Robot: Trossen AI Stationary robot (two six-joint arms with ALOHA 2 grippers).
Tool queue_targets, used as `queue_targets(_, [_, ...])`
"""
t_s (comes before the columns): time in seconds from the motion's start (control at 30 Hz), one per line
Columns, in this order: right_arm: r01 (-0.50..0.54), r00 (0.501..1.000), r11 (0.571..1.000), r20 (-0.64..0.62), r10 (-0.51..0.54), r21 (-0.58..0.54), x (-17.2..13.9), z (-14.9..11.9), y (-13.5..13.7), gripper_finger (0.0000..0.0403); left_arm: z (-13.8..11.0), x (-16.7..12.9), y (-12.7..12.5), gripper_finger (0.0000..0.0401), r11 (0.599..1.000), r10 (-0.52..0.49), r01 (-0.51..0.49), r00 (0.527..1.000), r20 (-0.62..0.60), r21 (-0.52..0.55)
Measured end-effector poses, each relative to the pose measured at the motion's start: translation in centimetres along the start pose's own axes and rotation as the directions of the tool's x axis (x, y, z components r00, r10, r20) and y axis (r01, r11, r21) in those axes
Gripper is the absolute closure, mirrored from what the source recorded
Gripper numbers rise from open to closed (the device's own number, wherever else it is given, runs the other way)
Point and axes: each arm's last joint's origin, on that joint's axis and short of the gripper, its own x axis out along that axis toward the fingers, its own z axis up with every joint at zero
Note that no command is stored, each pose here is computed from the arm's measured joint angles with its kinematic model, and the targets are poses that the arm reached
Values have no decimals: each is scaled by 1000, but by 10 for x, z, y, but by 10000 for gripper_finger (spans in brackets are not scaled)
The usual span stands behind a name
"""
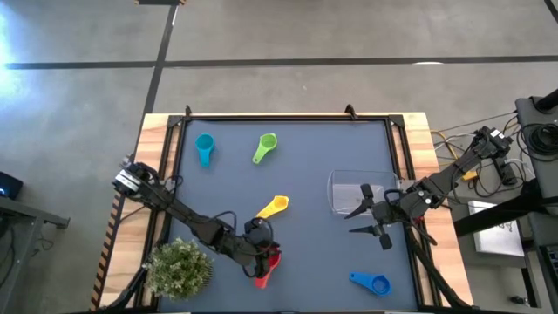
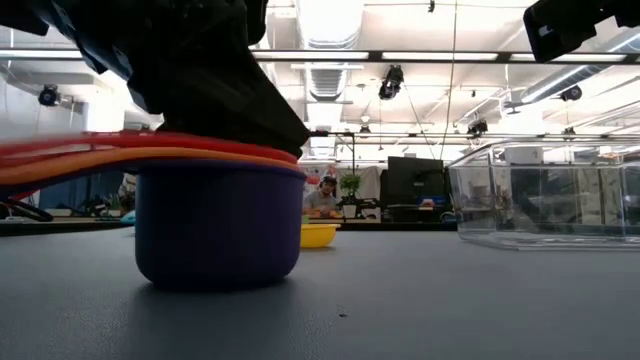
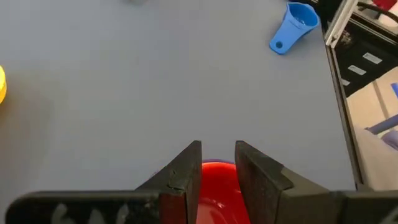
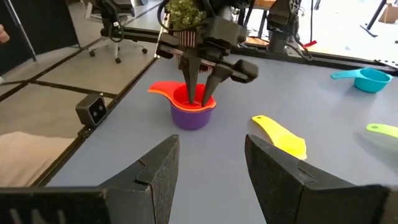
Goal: Nest measuring cups in basket
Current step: Stack the red measuring cup on top of the orange measuring cup, then stack the light blue measuring cup on top of the red measuring cup
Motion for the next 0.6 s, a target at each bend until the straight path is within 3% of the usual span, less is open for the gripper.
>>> queue_targets(0.17, [28, 1000, 999, 9, -28, -24, 0, 1, -1, 232, 6, -4, -1, 322, 998, 3, -1, 999, -32, 62])
queue_targets(0.3, [66, 997, 996, 30, -65, -51, 0, 3, -2, 232, 39, -33, 1, 322, 985, 128, -127, 992, -5, 119])
queue_targets(0.4, [75, 997, 995, 32, -73, -61, 0, 3, -2, 232, 57, -59, 20, 322, 949, 289, -283, 957, -30, 143])
queue_targets(0.47, [75, 997, 995, 32, -73, -67, 0, 3, -2, 232, 70, -79, 42, 322, 921, 386, -380, 920, -69, 82])
queue_targets(0.6, [76, 997, 993, 33, -73, -87, 0, 3, -2, 232, 91, -115, 93, 322, 813, 564, -579, 808, -171, -60])
